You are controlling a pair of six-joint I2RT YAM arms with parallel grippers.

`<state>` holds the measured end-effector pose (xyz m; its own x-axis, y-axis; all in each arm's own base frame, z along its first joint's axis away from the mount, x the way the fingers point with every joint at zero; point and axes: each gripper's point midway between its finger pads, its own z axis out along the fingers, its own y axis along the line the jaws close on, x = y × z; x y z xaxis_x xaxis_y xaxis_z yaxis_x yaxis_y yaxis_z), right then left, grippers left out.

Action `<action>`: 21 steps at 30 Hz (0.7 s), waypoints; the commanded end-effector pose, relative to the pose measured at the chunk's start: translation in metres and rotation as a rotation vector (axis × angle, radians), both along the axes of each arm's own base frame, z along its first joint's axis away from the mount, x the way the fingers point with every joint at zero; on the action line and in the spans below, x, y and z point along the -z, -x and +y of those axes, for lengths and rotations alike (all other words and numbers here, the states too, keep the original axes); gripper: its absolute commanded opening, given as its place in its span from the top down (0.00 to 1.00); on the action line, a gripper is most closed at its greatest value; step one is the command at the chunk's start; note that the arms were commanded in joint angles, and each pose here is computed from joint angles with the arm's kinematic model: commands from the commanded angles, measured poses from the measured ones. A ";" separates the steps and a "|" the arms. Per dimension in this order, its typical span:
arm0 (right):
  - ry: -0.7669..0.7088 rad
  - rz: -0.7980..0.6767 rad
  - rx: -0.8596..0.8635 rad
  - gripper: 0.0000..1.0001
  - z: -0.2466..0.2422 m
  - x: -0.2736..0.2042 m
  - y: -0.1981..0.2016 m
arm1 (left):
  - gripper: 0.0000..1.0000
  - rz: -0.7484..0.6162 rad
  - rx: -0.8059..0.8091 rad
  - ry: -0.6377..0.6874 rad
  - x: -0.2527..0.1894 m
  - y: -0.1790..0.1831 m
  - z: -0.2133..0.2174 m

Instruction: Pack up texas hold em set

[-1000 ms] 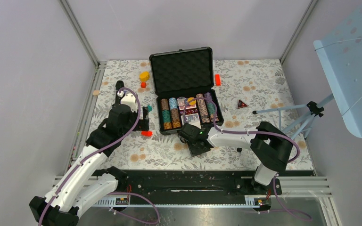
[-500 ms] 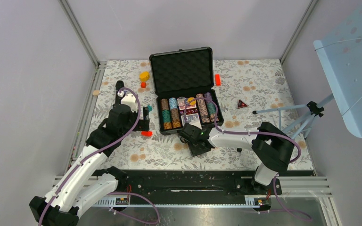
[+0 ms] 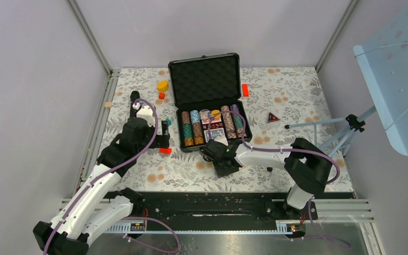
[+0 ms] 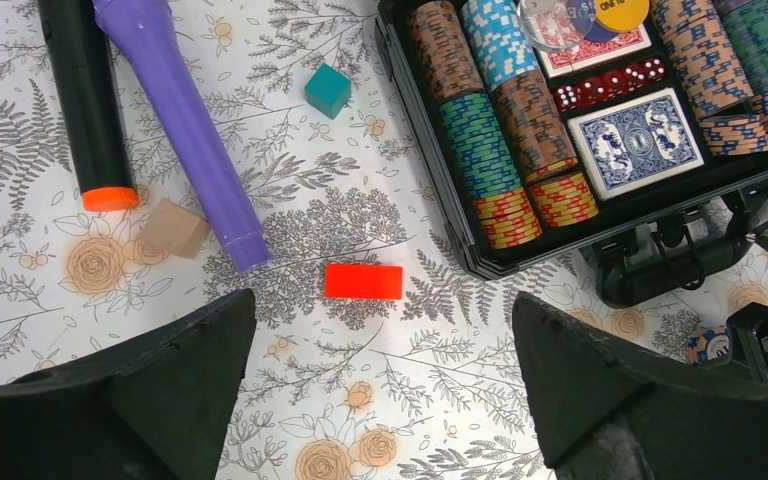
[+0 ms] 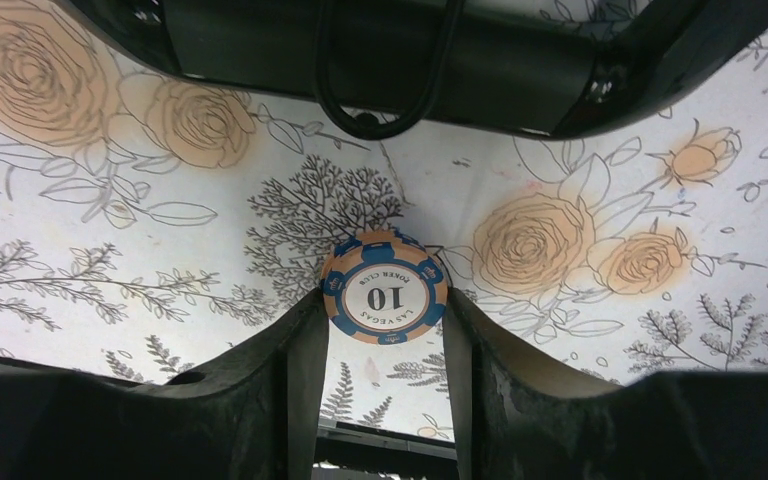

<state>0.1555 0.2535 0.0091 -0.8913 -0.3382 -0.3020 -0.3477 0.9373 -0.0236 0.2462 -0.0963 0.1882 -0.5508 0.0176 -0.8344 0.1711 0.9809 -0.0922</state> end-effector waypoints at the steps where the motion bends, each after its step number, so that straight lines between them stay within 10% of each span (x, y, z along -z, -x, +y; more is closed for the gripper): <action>1: 0.001 0.011 -0.006 1.00 -0.006 -0.015 0.004 | 0.01 -0.053 0.010 0.066 -0.020 -0.005 -0.008; 21: -0.030 -0.043 -0.019 1.00 -0.008 -0.038 -0.003 | 0.01 -0.063 0.028 0.237 -0.036 -0.001 -0.027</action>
<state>0.1519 0.2450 0.0276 -0.8861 -0.3447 -0.3100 -0.3561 0.9342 -0.0208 0.2412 -0.1105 0.1949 -0.5599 -0.0748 -0.8252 0.1796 0.9613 -0.2089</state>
